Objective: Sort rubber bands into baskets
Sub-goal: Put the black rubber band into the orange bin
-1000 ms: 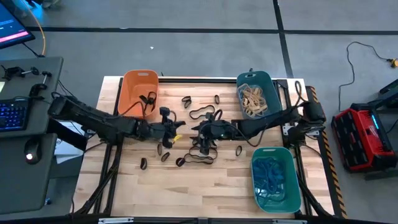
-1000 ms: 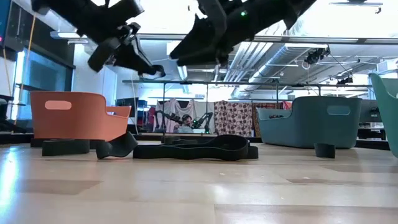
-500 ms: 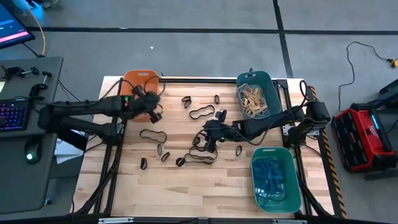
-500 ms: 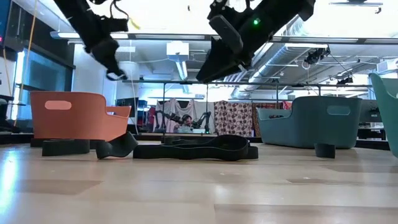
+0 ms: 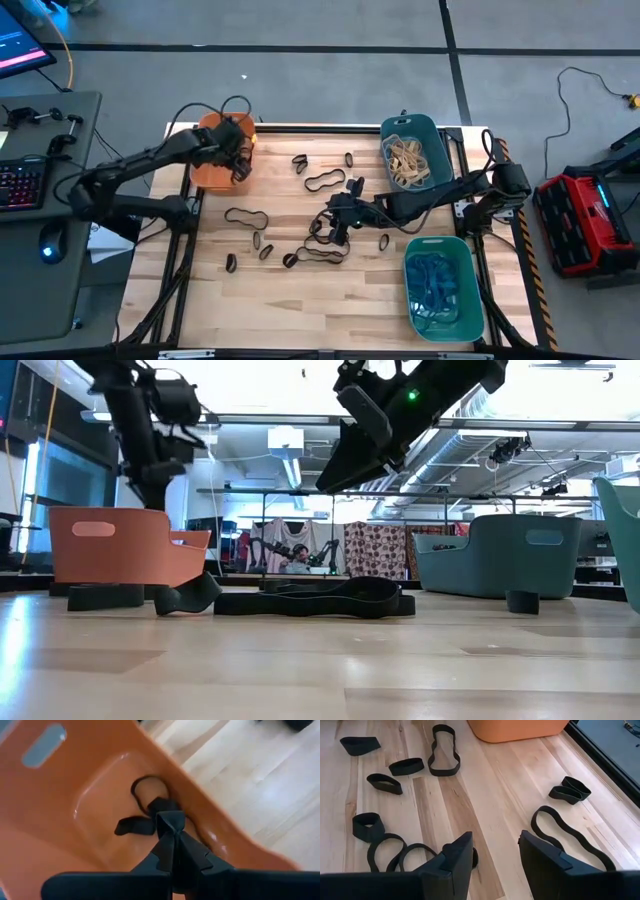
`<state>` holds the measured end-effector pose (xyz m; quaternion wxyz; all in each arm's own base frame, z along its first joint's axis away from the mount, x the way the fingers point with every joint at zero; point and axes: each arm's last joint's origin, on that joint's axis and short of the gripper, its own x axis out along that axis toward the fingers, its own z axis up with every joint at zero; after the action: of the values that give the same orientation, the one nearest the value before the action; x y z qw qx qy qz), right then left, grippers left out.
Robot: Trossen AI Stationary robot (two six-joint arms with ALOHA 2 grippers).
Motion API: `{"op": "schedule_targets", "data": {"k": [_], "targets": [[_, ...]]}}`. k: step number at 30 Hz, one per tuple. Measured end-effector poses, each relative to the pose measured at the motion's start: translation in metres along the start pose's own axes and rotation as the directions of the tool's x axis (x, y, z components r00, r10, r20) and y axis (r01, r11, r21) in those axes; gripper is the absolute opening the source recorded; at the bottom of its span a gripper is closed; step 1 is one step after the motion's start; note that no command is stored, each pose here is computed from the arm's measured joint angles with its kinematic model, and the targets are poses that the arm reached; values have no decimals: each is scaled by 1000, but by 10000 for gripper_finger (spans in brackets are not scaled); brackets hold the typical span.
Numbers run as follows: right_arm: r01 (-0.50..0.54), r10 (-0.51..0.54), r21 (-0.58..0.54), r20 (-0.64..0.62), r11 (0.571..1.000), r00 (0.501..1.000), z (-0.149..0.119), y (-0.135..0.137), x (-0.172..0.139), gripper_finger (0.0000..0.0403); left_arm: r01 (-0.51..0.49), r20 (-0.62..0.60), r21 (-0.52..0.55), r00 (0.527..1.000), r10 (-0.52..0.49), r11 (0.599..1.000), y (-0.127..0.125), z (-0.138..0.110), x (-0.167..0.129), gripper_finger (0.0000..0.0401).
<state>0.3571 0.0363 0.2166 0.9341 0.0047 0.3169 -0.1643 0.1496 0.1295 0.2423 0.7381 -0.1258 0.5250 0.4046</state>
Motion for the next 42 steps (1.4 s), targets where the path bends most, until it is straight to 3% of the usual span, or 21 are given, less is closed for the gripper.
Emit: {"op": "schedule_targets", "data": {"k": [9, 16, 23, 35, 42], "targets": [[1, -1, 0, 0, 1000, 1000, 0, 0, 0, 149, 61, -97, -58, 993, -67, 996, 25, 11, 42, 1], [1, -1, -1, -1, 1000, 1000, 0, 0, 0, 149, 41, -188, -101, 980, -60, 994, 35, 12, 70, 3], [2, -2, -2, -6, 1000, 1000, -1, 0, 0, 149, 52, -250, -26, 967, -57, 998, 35, 10, 85, 23], [3, -3, 57, -3, 998, 1000, 0, 1, -1, 153, 55, -117, 13, 992, -53, 998, 29, 14, 53, 124], [19, -9, 101, -98, 995, 995, -13, 14, -13, 177, 66, 73, 16, 995, -67, 998, 21, 13, 13, 142]]}}
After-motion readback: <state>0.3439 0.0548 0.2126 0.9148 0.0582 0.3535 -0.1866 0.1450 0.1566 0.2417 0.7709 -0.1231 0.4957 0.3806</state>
